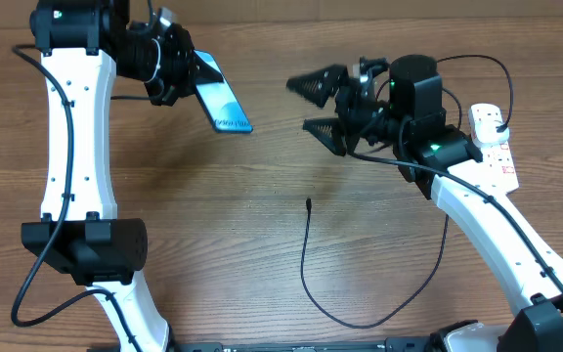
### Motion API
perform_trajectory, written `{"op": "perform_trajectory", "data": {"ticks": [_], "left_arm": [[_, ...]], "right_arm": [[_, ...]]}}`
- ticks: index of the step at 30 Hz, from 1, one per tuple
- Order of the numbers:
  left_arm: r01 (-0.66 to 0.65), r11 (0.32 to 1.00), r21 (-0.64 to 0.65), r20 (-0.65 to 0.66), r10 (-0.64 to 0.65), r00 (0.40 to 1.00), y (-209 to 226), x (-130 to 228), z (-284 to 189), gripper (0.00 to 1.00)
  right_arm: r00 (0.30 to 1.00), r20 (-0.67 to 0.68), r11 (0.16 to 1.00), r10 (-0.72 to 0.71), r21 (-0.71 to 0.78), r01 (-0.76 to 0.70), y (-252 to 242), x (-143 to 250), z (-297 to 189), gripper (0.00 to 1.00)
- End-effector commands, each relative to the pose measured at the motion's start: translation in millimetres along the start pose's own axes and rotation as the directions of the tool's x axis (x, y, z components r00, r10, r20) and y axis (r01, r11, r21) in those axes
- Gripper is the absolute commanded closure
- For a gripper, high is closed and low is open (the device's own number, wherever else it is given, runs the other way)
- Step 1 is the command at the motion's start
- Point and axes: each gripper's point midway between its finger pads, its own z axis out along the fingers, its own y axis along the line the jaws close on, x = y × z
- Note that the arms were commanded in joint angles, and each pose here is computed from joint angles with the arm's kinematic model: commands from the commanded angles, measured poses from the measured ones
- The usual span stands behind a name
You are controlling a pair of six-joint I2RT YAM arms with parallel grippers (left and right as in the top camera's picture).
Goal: Plug charger to phone and switch on socket
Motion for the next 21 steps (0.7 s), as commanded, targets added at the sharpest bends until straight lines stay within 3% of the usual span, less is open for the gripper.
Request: {"op": "perform_trajectory", "data": {"ticks": [1,4,8,15,21], "left_arm": [[-0.314,0.942,0.120,-0.054,0.323,0.945,-17,26,-8,0.96],[-0.393,0.911,0.126,-0.062,0.402,0.913,-15,31,-8,0.96],[-0.403,0.906,0.131,-0.061,0.413,0.909,-16,31,-8,0.96],[-0.416,0.900,0.128,-0.059,0.426,0.903,-15,31,-8,0.96],[-0.420,0.892,0.168,-0.053,0.433,0.900,-22,32,-9,0.96]], "right_arm": [[0.967,-0.056,0.964,-0.247,0.093,0.251,-24,10,-5,0.00],[0.972,-0.064,0.937,-0.224,0.260,0.233,-63,11,-12,0.00],[0.977,-0.059,0.865,-0.203,0.456,0.207,-106,11,-29,0.00],[0.987,-0.073,0.641,-0.144,0.753,0.149,-169,24,-76,0.00],[0.978,-0.147,0.565,-0.151,0.799,0.207,-176,48,-76,0.00]]}}
